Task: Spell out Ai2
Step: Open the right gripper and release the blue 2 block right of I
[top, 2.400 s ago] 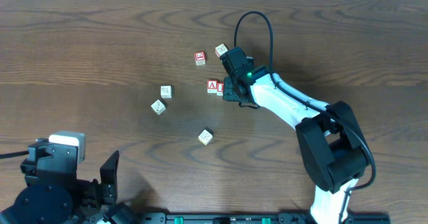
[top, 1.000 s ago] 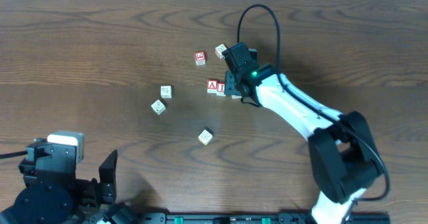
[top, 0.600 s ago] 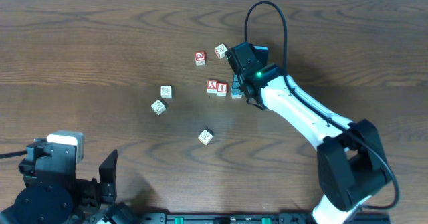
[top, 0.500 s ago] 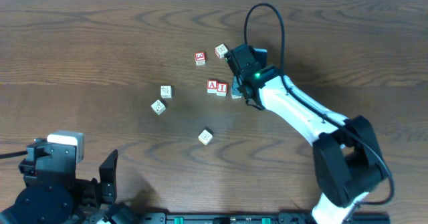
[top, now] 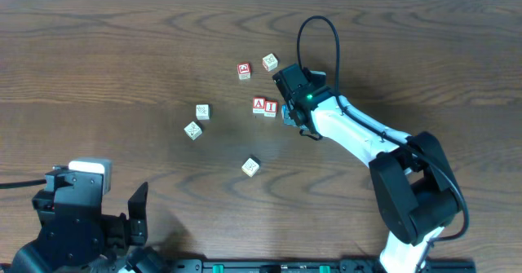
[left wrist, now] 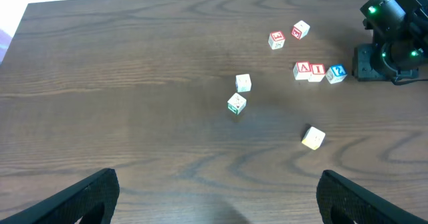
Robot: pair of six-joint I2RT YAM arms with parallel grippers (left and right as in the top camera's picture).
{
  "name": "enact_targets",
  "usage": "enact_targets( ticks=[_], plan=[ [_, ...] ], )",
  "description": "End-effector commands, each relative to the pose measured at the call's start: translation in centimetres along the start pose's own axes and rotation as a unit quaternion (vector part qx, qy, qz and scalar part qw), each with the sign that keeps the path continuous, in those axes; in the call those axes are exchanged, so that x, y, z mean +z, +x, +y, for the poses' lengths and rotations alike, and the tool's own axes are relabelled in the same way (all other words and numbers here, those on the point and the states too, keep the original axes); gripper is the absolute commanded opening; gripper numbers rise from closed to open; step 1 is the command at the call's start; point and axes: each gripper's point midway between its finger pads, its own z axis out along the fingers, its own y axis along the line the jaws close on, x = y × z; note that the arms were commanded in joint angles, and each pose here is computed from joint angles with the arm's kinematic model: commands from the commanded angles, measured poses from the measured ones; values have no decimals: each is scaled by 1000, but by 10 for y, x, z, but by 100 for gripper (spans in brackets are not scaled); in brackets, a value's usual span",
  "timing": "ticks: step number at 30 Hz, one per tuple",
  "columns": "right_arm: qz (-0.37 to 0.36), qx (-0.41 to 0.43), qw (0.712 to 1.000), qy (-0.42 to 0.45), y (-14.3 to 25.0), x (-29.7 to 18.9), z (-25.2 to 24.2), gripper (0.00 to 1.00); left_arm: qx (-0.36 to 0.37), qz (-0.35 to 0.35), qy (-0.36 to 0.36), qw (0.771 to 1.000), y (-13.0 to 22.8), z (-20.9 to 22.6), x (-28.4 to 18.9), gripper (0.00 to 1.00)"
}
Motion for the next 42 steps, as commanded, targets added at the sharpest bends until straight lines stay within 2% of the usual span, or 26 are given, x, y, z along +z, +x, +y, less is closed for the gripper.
enact_targets(
  ticks=[1, 9, 15, 33, 42],
  plan=[
    [0, 9, 1000, 1, 2, 2, 0, 28, -3, -1, -15, 1000, -1, 3, 3, 95],
    [6, 10, 1000, -11, 4, 6, 5, 29, -3, -1, -15, 1000, -1, 3, 3, 95],
    [7, 10, 1000, -16, 5, 6, 7, 36, -3, -5, -23, 1000, -3, 6, 2, 95],
    [9, 8, 1000, -29, 4, 6, 12, 45, -5, -7, -23, 1000, -4, 6, 2, 95],
    [7, 9, 999, -31, 3, 5, 13, 46, -5, -7, -23, 1000, -4, 6, 2, 95]
  ],
)
